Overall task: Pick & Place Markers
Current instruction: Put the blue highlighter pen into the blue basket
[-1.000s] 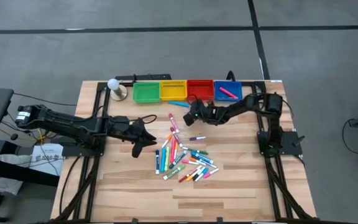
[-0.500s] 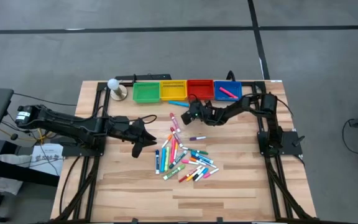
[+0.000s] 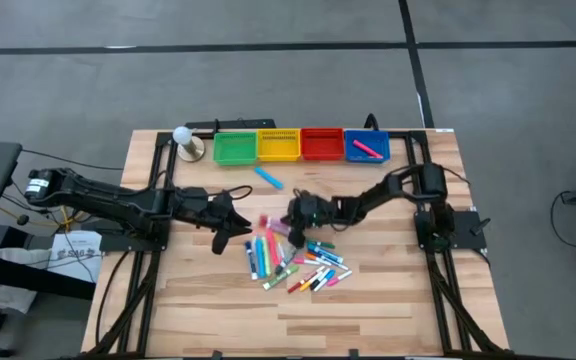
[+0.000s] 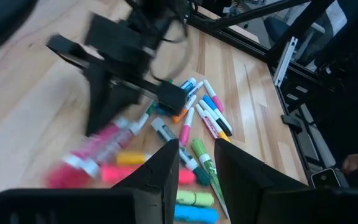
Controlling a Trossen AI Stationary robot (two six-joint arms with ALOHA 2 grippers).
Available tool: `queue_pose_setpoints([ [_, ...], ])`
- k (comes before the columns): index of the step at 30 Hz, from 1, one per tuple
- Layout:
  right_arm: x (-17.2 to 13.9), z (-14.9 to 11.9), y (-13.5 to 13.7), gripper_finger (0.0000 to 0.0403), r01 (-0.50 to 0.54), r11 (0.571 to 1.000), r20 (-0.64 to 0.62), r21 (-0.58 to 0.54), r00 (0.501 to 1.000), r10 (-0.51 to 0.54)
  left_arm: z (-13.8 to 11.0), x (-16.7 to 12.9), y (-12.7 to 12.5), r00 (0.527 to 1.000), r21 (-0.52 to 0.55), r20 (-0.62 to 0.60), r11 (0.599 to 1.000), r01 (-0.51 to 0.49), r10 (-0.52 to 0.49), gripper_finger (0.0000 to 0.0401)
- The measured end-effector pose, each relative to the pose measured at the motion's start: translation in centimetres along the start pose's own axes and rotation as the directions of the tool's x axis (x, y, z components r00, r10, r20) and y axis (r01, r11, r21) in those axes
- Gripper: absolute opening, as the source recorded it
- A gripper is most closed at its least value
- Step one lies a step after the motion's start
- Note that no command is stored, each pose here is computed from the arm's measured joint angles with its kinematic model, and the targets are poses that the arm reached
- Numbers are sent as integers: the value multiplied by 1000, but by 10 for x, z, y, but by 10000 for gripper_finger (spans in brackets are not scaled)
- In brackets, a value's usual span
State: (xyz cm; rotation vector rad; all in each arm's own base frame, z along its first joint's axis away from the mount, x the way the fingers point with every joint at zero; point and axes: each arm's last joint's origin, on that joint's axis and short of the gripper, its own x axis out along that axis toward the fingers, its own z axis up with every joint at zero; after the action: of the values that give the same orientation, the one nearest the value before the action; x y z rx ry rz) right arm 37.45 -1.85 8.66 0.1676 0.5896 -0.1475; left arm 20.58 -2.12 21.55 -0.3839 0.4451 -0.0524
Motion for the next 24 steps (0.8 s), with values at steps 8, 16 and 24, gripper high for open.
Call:
queue_pose_setpoints([
  [8,-14,38,15,0,220,974,173,-47,962,-209,-2,0,-5,1000,10,-9,1000,20,-20,102],
  [16,2,70,-31,0,332,941,62,-58,942,-329,-2,0,-5,1000,3,-8,1000,20,-20,102],
  [24,21,92,-35,0,249,962,43,-116,969,-245,-2,0,-2,999,10,12,999,-50,50,102],
])
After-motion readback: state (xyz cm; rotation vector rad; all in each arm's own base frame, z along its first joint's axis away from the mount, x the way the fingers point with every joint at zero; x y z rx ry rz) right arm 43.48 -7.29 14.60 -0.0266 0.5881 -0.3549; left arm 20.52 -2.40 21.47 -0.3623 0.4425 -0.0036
